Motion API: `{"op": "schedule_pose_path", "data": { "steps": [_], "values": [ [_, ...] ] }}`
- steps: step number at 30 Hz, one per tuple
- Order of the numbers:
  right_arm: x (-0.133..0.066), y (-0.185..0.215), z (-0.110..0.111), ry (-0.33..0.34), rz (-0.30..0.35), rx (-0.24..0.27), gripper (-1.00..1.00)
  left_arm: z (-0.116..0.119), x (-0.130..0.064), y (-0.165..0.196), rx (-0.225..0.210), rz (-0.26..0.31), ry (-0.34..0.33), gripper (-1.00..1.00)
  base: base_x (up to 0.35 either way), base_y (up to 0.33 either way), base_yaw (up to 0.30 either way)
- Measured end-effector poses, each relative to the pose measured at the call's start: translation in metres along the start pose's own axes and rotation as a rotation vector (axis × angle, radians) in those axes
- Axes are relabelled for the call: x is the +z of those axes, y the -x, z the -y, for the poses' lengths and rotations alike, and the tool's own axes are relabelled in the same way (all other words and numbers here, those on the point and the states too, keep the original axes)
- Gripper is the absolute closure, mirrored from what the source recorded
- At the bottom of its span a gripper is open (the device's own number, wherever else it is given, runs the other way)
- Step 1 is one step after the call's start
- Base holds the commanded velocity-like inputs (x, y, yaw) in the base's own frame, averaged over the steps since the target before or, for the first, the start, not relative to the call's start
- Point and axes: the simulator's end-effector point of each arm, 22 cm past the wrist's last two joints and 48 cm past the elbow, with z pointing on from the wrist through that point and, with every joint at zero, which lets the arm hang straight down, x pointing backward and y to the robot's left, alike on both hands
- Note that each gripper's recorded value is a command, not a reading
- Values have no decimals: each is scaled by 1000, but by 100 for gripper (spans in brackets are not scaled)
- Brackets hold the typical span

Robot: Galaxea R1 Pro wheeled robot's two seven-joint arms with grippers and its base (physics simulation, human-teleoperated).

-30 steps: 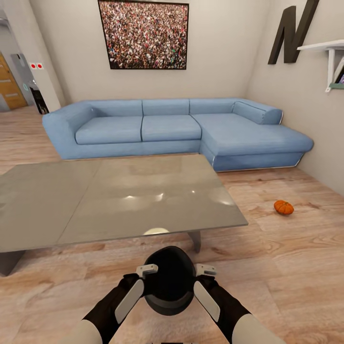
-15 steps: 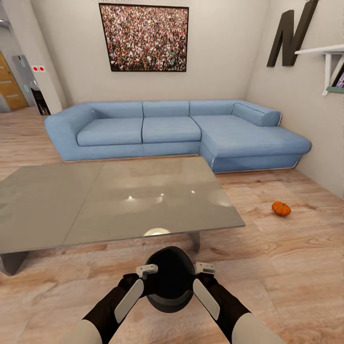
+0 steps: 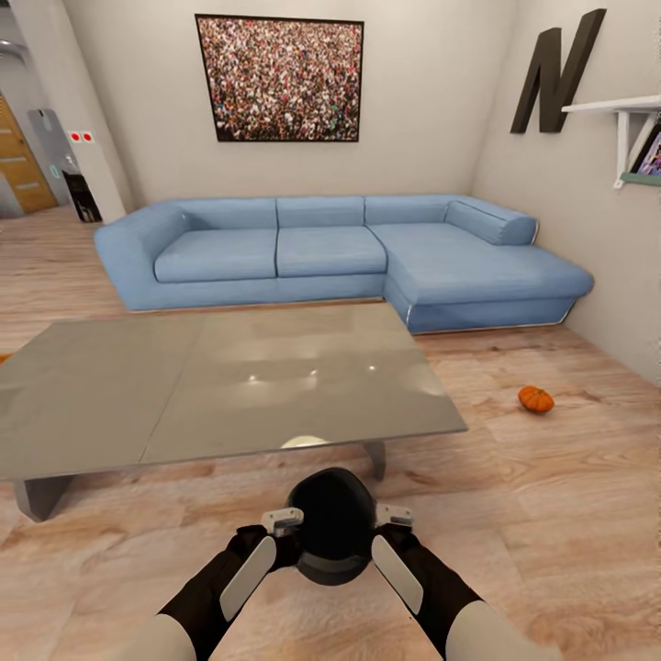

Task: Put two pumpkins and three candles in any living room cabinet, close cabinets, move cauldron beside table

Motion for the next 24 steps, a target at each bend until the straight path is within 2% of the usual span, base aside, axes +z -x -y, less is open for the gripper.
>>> {"op": "schedule_pose_path", "data": {
  "steps": [11,24],
  "values": [
    [-19,12,-3,2,-10,6,-100,3,-20,4,18,-37,2,-100,-295,137,-14],
    [-35,19,0,-9,-33,13,-100,5,-39,6,33,-77,9,-100,-292,138,-126]
  ]
}}
